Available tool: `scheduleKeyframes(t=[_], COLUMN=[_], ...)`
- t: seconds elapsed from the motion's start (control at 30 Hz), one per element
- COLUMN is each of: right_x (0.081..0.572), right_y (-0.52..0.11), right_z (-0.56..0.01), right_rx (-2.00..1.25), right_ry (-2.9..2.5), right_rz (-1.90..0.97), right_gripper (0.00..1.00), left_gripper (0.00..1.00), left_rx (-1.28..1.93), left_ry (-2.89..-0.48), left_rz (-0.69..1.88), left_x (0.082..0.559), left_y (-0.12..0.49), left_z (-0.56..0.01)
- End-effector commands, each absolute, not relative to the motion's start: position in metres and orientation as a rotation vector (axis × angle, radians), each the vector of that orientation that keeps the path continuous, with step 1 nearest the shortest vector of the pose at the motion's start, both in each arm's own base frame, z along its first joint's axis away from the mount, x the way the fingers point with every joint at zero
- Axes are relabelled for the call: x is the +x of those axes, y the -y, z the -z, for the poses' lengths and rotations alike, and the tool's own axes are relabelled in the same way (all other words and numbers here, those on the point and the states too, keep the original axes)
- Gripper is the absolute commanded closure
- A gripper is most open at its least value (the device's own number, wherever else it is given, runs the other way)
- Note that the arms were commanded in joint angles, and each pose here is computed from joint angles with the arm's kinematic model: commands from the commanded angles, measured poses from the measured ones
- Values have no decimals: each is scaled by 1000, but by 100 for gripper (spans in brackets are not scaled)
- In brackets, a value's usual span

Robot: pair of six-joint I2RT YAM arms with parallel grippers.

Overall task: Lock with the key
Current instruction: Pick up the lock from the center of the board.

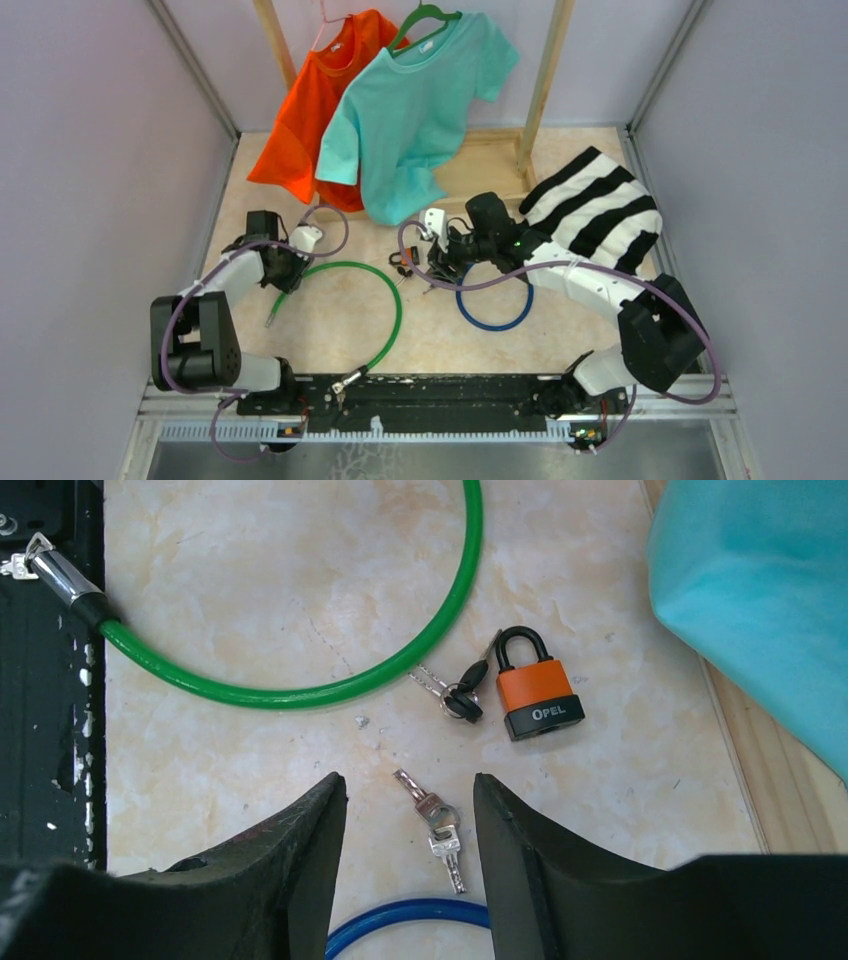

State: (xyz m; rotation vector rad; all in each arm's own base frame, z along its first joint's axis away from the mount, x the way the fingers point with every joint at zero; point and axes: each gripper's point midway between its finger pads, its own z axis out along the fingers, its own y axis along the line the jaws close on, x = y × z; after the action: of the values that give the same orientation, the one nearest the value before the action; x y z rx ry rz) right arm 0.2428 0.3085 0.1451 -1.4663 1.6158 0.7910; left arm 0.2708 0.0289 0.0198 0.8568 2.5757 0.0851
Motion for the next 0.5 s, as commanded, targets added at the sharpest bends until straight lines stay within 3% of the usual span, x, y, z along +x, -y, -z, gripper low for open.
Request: scheduleKeyframes(t=[0.0, 0.17, 0.33, 0.47], right_x=[249, 246, 227, 214], right_y=[-309, -305, -311, -320], right_z=[-170, -174, -173, -161], right_rx=[-1443, -1485, -1526, -1571], right_ry=[-1517, -1489, -1475, -1475], right_rz=[-765, -738, -839, -901], right_gripper=[50, 50, 49, 48], left_gripper=[62, 77, 100, 100], left_rx=[867, 861, 843, 855], left_ry=[-2683, -2689, -2649, -2596], left_rz=[-18, 47, 181, 288], left_x=[240, 233, 235, 233], left_y=[-27, -20, -1, 15], left_z=[3, 5, -18, -41])
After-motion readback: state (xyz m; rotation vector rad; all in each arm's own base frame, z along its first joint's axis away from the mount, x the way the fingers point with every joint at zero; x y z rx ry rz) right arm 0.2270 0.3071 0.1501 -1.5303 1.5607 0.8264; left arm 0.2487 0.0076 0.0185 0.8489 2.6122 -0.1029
